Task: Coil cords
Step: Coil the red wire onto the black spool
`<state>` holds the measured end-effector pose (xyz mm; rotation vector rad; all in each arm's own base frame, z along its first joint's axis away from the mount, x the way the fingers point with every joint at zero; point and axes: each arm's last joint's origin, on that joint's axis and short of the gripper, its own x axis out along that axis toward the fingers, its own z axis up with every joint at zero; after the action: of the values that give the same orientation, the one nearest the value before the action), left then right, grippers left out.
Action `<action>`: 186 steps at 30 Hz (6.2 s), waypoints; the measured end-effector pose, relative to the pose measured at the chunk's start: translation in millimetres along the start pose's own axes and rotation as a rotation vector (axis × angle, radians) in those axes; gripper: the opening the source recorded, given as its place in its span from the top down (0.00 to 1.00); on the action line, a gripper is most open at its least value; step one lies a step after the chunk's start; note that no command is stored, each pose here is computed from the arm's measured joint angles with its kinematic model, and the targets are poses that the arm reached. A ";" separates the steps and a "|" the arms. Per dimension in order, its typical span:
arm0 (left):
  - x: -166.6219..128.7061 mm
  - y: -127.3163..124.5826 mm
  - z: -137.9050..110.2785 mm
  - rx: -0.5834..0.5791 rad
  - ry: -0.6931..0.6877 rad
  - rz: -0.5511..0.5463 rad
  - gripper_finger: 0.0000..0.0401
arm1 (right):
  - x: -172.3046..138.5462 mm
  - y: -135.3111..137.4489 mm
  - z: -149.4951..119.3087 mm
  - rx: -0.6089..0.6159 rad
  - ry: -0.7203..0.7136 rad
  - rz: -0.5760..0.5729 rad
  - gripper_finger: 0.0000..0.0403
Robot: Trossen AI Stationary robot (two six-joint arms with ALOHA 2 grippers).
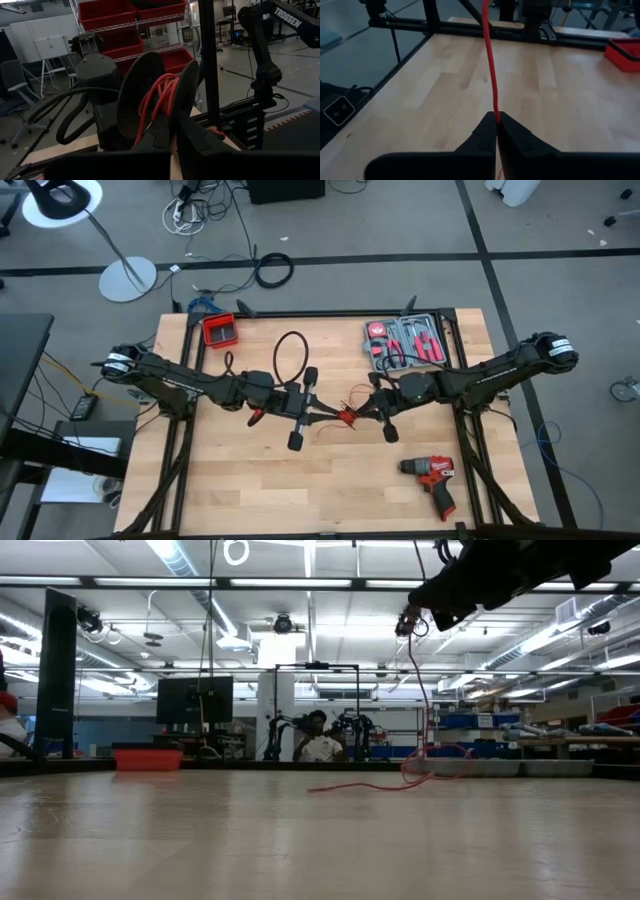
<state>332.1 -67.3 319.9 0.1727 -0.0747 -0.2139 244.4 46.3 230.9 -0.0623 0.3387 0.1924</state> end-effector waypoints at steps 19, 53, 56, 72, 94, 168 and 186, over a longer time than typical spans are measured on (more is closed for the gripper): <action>-1.8 2.1 -17.8 0.005 0.203 0.127 0.98 | -20.8 47.9 0.4 0.022 0.049 0.070 1.00; 15.4 -7.2 -63.9 -0.379 0.370 0.014 0.98 | -19.5 -15.0 93.1 -0.366 0.076 -0.045 1.00; 16.5 -6.6 -60.7 -0.366 0.334 -0.023 0.98 | -9.9 -20.4 94.1 -0.364 0.028 0.007 1.00; 19.5 -7.0 -49.5 -0.154 0.198 -0.143 0.98 | 18.4 -14.0 81.2 -0.219 0.049 0.187 1.00; 21.0 -3.2 -28.7 0.007 -0.017 -0.118 0.98 | 14.0 -9.5 58.3 -0.057 0.046 0.194 0.89; 15.1 0.3 -17.6 -0.001 -0.036 -0.061 0.98 | 6.1 10.3 -9.6 -0.093 -0.065 -0.200 0.87; 15.1 0.5 -17.6 -0.002 -0.035 -0.053 0.98 | 23.6 2.9 -21.9 -0.065 -0.030 -0.211 0.87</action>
<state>348.5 -67.3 303.5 0.1690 -0.1049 -0.2702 258.5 51.2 202.3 -0.1580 0.2935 -0.0048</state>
